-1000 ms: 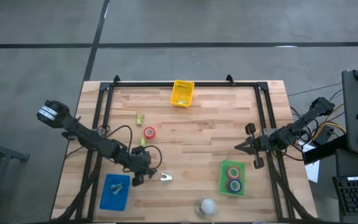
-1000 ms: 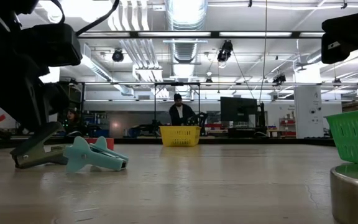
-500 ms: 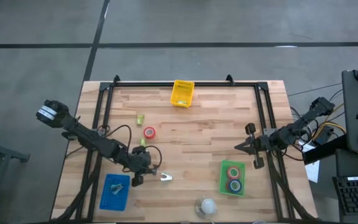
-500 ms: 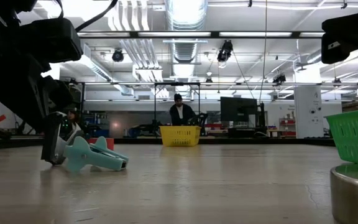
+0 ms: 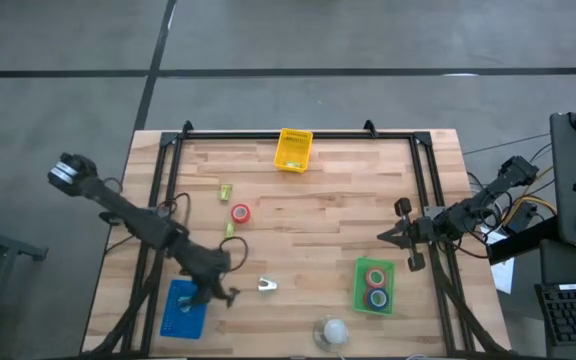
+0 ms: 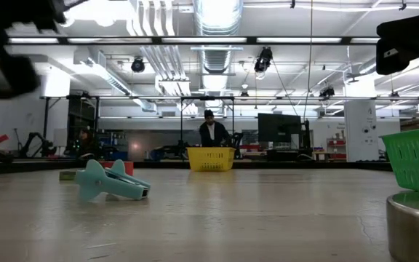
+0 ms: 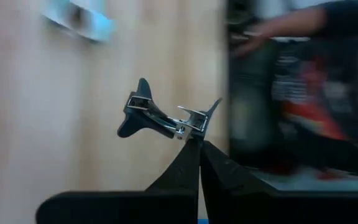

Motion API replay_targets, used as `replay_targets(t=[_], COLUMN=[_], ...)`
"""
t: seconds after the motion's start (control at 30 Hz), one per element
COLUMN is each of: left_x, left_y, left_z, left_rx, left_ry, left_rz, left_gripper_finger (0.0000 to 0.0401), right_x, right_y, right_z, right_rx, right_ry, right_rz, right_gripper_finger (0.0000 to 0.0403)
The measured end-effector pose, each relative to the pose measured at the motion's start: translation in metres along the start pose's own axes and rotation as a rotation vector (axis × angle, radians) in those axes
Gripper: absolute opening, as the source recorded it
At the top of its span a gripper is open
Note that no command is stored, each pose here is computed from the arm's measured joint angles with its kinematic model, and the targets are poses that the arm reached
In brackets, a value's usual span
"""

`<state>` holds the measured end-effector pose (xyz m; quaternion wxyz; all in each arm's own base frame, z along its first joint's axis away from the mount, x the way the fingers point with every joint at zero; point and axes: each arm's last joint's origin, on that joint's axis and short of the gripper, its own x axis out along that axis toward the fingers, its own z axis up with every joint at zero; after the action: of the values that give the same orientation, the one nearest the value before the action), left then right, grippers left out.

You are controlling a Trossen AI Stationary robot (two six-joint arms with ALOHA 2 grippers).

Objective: Pick and place Stapler, Stapler remover, tape
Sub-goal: Put the black staple remover into the blue bin

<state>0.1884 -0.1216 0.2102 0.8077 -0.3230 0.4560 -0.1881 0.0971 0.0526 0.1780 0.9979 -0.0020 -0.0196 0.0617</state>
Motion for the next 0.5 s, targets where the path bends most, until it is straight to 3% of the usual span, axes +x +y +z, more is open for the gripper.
replay_targets(t=[0.1,0.2,0.5], left_x=[-0.013,-0.025,-0.045], left_y=[-0.014,-0.021,-0.013], left_z=[-0.009,-0.020,-0.063], left_rx=[-0.087,-0.143,-0.427], left_ry=[0.035,0.051,0.163], left_rz=[-0.104,-0.113,0.157], left_gripper_finger=[0.0003,0.0004,0.0004], right_x=[0.000,0.000,0.000], right_y=[0.000,0.000,0.000], right_z=[0.000,0.000,0.000], right_rx=[0.000,-0.001,-0.002], right_ry=[0.000,0.000,0.000], right_rz=[0.000,0.000,0.000], right_gripper_finger=[0.0008,0.0008,0.0008])
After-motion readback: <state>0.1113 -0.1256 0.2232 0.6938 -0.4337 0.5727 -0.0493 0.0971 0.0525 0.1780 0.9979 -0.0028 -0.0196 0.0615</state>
